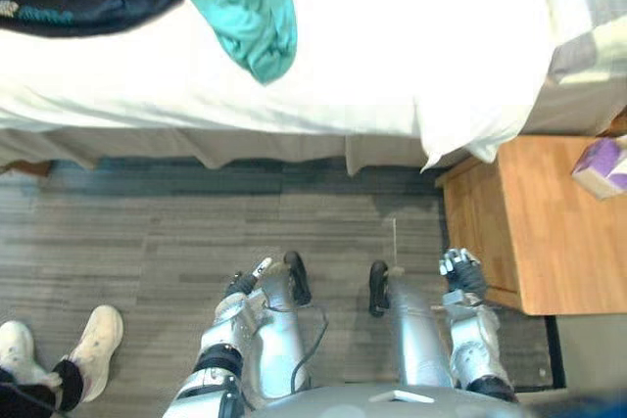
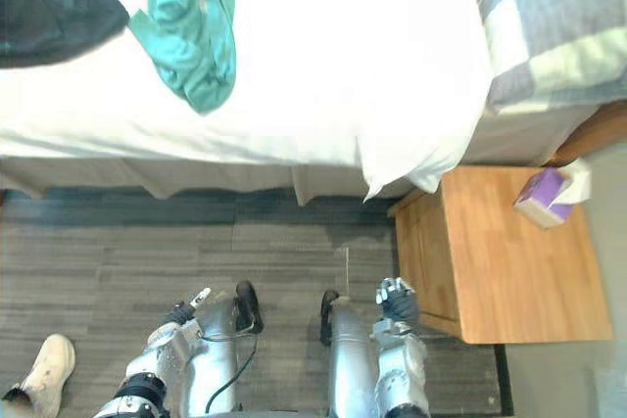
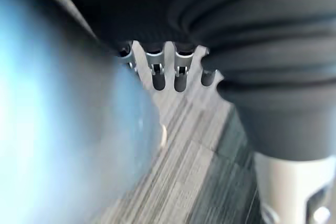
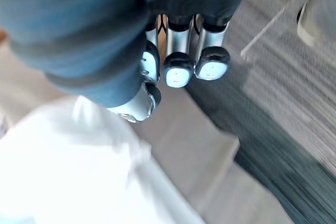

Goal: Tidy the bed and pick cloth on bed and put in laundry

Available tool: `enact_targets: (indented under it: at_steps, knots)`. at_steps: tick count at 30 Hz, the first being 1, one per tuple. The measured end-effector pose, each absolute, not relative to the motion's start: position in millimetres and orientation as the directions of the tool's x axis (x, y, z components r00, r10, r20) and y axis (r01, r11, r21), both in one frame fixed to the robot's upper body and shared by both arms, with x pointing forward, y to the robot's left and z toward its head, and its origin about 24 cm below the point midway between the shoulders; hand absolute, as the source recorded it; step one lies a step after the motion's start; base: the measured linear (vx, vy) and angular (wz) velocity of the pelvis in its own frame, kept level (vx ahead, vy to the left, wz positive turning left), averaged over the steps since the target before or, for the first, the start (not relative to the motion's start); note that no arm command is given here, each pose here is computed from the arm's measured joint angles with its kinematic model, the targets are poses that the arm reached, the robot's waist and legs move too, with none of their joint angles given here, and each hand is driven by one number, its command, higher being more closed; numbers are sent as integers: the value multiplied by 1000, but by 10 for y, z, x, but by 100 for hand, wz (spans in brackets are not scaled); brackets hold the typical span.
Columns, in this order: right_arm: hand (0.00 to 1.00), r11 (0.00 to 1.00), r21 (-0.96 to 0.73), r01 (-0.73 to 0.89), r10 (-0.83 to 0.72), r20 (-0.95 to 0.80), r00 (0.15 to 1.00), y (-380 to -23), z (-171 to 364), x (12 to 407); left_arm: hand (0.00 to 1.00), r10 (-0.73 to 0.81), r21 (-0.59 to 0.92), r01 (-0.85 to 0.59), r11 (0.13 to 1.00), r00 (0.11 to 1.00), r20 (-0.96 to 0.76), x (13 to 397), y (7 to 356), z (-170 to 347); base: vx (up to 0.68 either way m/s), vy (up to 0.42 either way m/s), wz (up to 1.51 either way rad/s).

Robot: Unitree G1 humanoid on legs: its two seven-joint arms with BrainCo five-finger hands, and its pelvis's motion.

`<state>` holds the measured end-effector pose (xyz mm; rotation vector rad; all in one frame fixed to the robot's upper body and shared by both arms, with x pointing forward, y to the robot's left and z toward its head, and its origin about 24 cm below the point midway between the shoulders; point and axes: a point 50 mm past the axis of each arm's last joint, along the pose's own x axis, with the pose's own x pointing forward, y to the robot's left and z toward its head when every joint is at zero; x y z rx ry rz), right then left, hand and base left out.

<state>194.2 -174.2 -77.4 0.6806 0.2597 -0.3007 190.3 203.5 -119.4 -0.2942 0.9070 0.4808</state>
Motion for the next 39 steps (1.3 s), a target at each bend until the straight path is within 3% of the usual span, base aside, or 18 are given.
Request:
enact_targets:
  at_steps: [9, 15, 22, 26, 31, 36, 39]
  knots:
    - [100, 833, 439, 337, -180, -362, 915, -1787, -753, 1971, 0, 250, 14, -459, 888, 459, -853, 1546, 2092, -1347, 176, 13, -2]
    - [100, 894, 342, 289, -182, -313, 932, -1987, -550, 2199, 0, 224, 28, -430, 902, 412, -883, 1348, 2156, -1410, 71, 5, -11]
    - [100, 939, 280, 198, -171, -119, 978, -2149, 47, 2795, 0, 261, 98, -408, 907, 365, -894, 1098, 2392, -1455, -25, 70, -49]
    - [100, 953, 248, 176, -164, -71, 984, -2114, 259, 3006, 0, 251, 139, -303, 943, 369, -895, 1090, 2367, -1476, 101, 26, 6]
    - [100, 965, 256, 63, -100, 137, 985, -2058, 889, 3284, 0, 274, 181, -273, 945, 355, -894, 1208, 2494, -1415, 214, -99, 24]
    - [100, 923, 382, 52, -196, 346, 917, -2320, 1637, 3464, 0, 288, 181, -285, 941, 399, -870, 1409, 2438, -1363, 183, -59, 11]
    - [100, 880, 471, -53, -230, 523, 821, -2442, 2143, 3411, 0, 279, 164, -285, 944, 433, -857, 1490, 2390, -1343, 112, 20, 19]
